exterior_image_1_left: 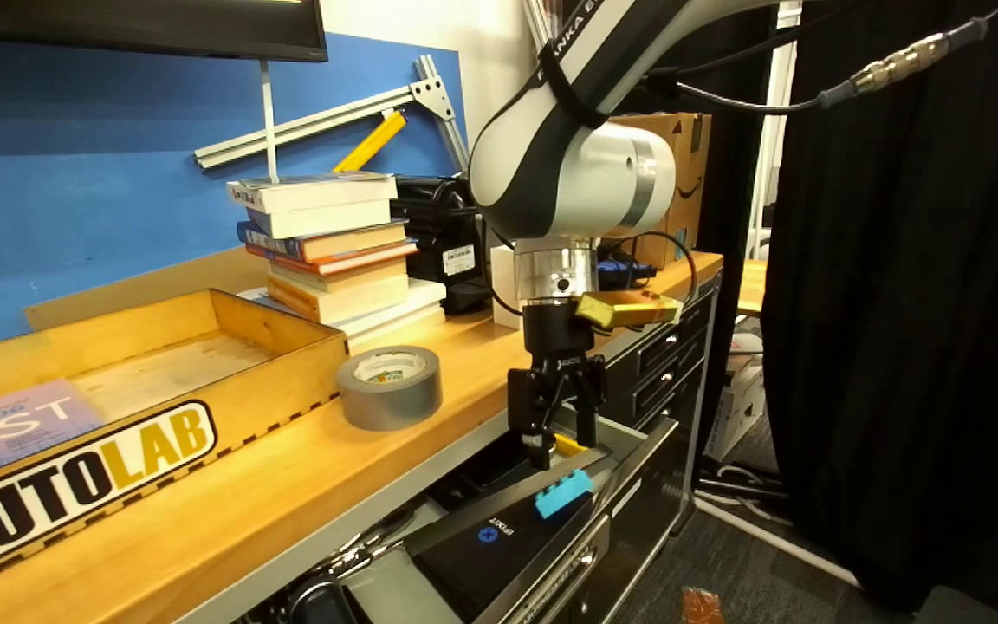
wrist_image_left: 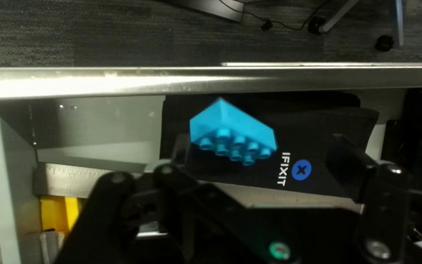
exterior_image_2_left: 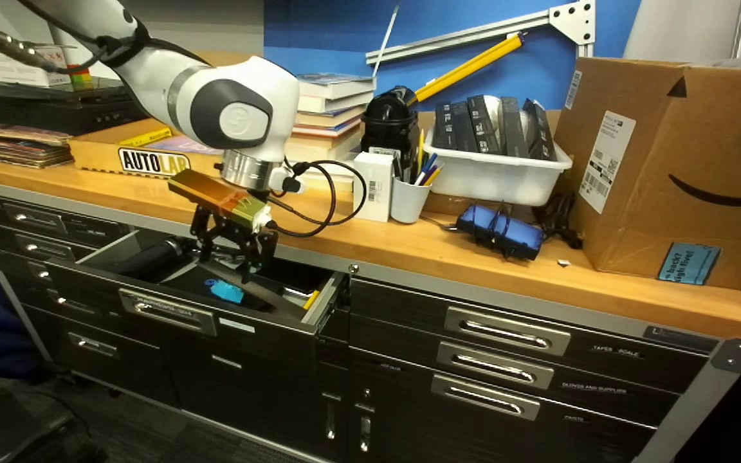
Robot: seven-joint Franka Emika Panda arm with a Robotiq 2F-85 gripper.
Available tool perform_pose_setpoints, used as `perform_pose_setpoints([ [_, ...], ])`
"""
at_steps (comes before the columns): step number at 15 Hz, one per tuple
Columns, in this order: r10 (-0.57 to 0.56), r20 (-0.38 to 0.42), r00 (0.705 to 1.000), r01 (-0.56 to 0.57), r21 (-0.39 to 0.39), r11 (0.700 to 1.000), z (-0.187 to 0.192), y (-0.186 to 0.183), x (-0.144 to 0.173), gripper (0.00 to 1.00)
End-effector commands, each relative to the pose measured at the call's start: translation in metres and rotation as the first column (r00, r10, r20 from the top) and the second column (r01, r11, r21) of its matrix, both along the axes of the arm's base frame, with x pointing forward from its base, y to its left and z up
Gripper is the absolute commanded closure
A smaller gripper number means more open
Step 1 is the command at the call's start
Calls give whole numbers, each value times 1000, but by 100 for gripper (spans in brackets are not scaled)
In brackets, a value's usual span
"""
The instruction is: Put the blue object inside the drawer and close it
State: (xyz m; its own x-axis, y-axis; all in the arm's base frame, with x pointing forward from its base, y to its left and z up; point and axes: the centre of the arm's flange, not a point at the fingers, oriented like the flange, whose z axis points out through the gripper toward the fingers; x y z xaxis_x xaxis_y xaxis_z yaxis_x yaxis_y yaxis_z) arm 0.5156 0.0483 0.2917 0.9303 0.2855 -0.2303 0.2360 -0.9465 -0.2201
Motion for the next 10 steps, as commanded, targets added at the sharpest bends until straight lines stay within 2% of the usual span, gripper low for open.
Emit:
perform_pose_setpoints([
  [1, 14, 19, 1000, -15, 23, 1000, 8, 0, -6, 0],
  [4, 11, 7, 1000, -11, -14, 1000, 9, -16, -24, 0],
  [10, -9, -170, 985, 3, -40, 999, -36, -68, -57, 0],
])
